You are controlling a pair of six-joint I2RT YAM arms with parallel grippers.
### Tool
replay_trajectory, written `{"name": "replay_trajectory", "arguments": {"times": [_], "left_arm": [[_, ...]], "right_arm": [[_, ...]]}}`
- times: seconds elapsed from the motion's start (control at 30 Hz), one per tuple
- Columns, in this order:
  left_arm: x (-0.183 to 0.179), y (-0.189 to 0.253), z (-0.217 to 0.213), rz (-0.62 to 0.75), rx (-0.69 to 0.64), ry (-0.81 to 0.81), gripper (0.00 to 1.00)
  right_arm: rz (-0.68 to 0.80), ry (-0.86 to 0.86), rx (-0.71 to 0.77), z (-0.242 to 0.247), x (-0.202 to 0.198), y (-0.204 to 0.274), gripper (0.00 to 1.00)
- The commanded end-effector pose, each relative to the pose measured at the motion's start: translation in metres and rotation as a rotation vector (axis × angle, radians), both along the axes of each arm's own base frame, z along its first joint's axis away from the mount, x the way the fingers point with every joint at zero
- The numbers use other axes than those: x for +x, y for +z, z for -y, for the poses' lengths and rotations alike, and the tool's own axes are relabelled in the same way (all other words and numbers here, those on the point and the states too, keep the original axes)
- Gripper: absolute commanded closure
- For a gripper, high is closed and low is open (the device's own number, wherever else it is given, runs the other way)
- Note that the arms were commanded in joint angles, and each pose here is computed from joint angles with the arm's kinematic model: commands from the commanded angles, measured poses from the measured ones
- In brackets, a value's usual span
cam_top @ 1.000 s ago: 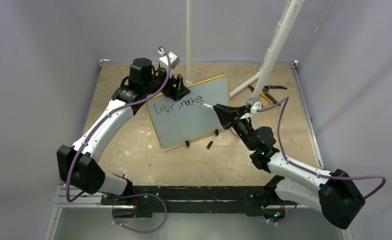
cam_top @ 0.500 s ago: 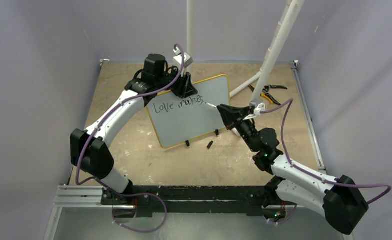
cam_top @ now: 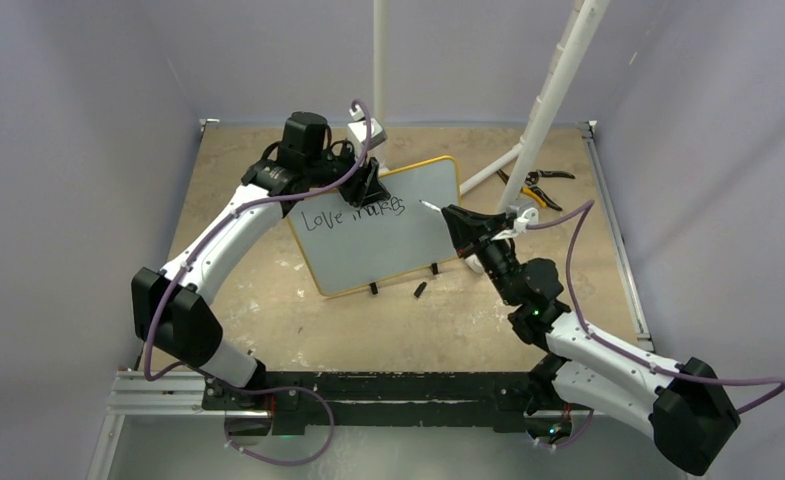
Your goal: Write a sentence on the whiteboard
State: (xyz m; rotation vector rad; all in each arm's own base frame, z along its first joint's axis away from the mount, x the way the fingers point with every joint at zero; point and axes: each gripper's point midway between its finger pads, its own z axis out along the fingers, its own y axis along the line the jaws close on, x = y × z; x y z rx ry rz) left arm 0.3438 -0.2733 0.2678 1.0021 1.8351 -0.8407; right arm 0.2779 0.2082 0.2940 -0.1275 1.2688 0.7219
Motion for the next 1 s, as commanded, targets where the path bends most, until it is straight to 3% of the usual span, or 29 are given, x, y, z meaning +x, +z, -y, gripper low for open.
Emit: {"name": "replay_trajectory", "arguments": {"times": [0.0,0.5,0.97], "left_arm": [[-0.017,-0.009,-0.004,-0.027,0.030,-0.044,1.00],[-0.014,-0.016,-0.004,-0.040,0.037,-0.034,1.00],[-0.013,-0.015,-0.003,-0.036,0.032,-0.030,1.00]], "right_arm": [[0.037,-0.053,0.005,0.004,0.010,0.019,1.00],[0.081,-0.061,0.029,-0.005,0.023,0.038,1.00],[0.000,-0.080,-0.037,-0.005,0.028,0.003,1.00]]}}
